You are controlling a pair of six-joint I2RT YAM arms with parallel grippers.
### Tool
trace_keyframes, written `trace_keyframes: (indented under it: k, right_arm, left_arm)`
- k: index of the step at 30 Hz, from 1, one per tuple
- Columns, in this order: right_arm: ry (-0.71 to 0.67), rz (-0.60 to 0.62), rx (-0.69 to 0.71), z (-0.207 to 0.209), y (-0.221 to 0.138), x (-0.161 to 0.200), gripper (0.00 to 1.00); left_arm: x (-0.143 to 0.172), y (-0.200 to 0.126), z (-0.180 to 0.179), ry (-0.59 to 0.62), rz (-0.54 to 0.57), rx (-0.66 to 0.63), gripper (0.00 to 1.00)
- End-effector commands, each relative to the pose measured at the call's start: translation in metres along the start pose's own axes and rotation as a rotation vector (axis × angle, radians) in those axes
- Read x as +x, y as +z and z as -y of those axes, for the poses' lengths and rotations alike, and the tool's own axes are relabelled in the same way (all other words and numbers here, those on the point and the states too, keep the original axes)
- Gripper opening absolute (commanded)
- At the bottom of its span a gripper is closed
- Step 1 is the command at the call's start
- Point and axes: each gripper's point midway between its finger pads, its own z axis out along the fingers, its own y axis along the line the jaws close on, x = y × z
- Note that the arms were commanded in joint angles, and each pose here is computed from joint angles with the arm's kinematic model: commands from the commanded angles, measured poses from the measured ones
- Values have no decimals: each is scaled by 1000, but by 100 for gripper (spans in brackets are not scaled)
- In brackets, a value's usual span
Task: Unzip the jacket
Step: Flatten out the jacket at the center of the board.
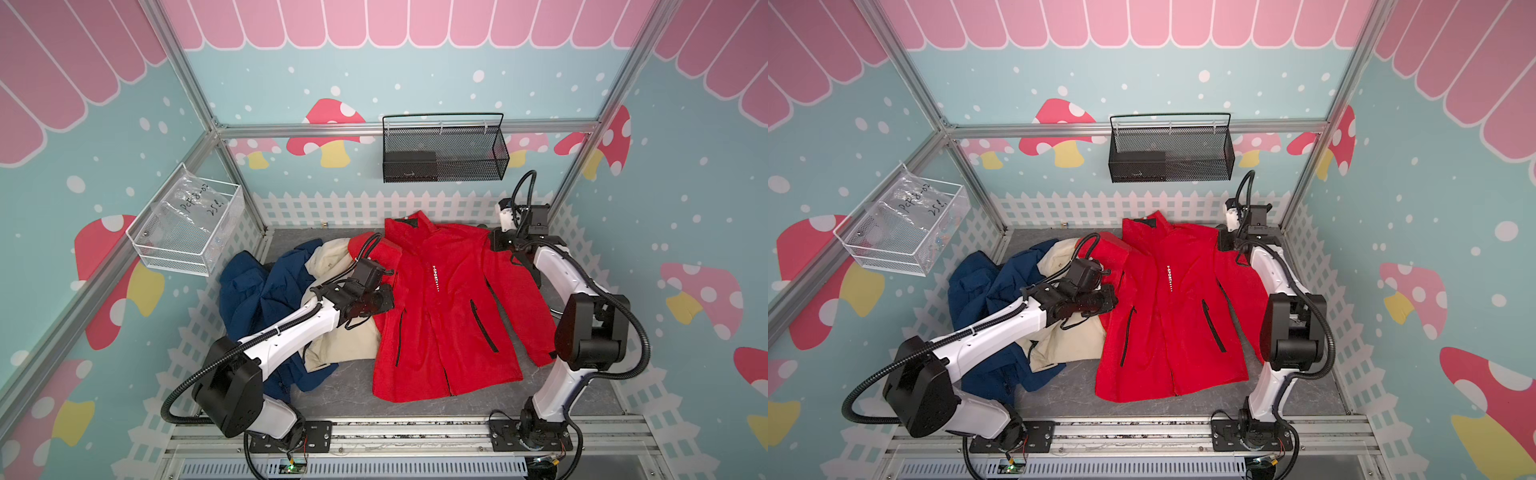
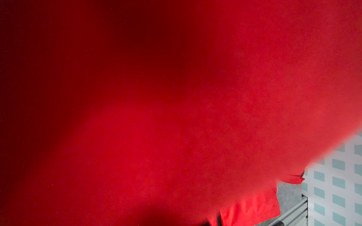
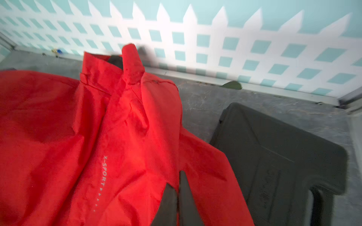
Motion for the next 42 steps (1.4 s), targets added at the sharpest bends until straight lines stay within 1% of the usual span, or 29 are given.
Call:
trace_keyframes:
  k: [1, 4, 6, 9, 11, 13, 16, 20, 21, 22, 23, 24, 25, 27, 28, 29, 31, 34, 35, 38, 42]
  right_arm:
    - [117, 23, 63, 23, -24, 1, 0]
    - [163, 14, 106, 35, -34, 13, 0]
    - [174, -1, 112, 41, -32, 23, 0]
    - [187, -19, 97, 47, -21, 31, 0]
    - [183, -10, 78, 46, -16, 30, 0]
    - [174, 1, 69, 46, -14, 28, 0]
    - [161, 12, 81, 49, -12, 28, 0]
    - [200, -4, 99, 56, -10, 36, 0]
    - [201, -1, 93, 56, -11, 34, 3]
    - [190, 13, 77, 53, -13, 27, 11]
    - [180, 26, 61, 49, -17, 22, 22]
    - [166, 53, 45, 44, -23, 12, 37]
    - [155, 82, 31, 40, -31, 3, 50]
    - [140, 134, 4, 30, -48, -13, 63]
    - [135, 161, -12, 24, -57, -19, 66]
    - [134, 185, -33, 17, -65, -24, 68]
    - [133, 228, -99, -1, -79, -29, 69]
    - [168, 249, -177, -24, -88, -23, 63]
    - [182, 247, -203, -32, -88, -19, 61]
    - [212, 218, -260, -59, -77, -3, 56]
    - [191, 144, -277, -92, -52, 17, 54]
  left_arm:
    - [-13, -27, -9, -14, 45, -37, 0]
    - [-7, -35, -28, -22, 37, -84, 0]
    - [-4, -35, -39, -41, 35, -88, 0]
    - [-1, -28, -44, -73, 25, -43, 0]
    - [-2, -23, -41, -82, 29, -4, 0]
    - [-1, -20, -40, -85, 28, 9, 0]
    - [2, -19, -50, -99, 36, -26, 0]
    - [10, -22, -73, -129, 41, -106, 0]
    - [10, -24, -74, -137, 40, -102, 0]
    - [8, -27, -71, -137, 42, -84, 0]
    - [5, -32, -65, -128, 54, -64, 0]
    - [0, -39, -57, -108, 67, -35, 7]
    - [-6, -46, -48, -82, 83, -2, 20]
    - [-20, -65, -28, -29, 131, 64, 42]
    - [-28, -78, -18, -3, 163, 96, 52]
    - [-35, -89, -9, 21, 193, 122, 57]
    - [-51, -113, 12, 80, 256, 185, 66]
    - [-69, -137, 46, 158, 294, 281, 71]
    - [-73, -139, 54, 174, 294, 300, 72]
    - [-87, -132, 79, 229, 288, 317, 73]
    - [-102, -107, 112, 307, 277, 296, 73]
